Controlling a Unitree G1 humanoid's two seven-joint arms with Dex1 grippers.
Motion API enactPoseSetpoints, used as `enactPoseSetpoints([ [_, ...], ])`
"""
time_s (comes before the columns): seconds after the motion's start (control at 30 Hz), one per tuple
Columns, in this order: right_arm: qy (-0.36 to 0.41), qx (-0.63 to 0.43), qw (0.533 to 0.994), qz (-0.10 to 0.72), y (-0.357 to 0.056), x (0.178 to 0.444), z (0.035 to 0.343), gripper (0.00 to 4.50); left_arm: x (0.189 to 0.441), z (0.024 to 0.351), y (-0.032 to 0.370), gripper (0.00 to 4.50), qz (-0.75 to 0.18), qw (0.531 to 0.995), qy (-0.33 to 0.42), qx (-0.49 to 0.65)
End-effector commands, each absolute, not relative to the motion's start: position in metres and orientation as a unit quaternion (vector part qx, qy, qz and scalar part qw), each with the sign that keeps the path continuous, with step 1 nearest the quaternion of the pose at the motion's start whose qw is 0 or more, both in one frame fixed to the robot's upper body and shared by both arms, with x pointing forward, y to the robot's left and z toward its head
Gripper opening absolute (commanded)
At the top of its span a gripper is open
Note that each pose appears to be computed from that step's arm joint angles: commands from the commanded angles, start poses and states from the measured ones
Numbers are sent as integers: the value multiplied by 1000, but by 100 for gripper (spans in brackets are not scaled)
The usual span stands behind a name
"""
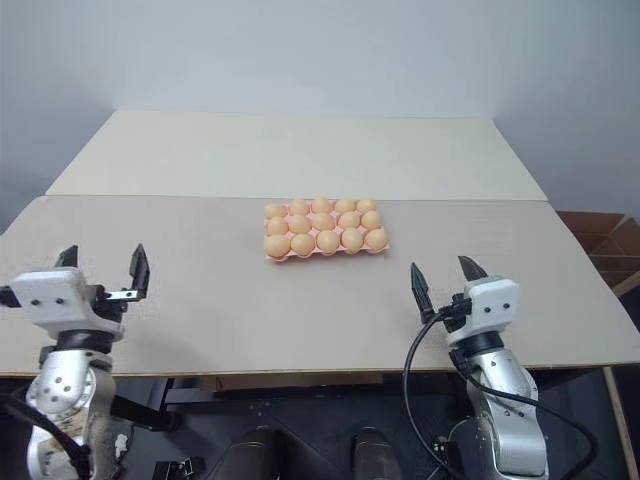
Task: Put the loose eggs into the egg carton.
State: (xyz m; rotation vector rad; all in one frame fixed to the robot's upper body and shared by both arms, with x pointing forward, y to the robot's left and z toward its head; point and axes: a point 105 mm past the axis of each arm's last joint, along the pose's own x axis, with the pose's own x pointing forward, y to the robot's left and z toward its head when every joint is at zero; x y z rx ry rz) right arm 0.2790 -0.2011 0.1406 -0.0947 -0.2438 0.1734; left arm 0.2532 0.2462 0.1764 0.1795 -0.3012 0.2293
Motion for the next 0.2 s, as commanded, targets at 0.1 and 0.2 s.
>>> enactPoseSetpoints([
  [0.1, -150, -54, 984, 85, -205, 272, 159, 450, 243, 176, 235, 444, 139, 971, -164, 106],
  [0.2, -146, -40, 985, 76, -205, 274, 161, 450, 245, 175, 233, 444, 140, 971, -163, 106],
])
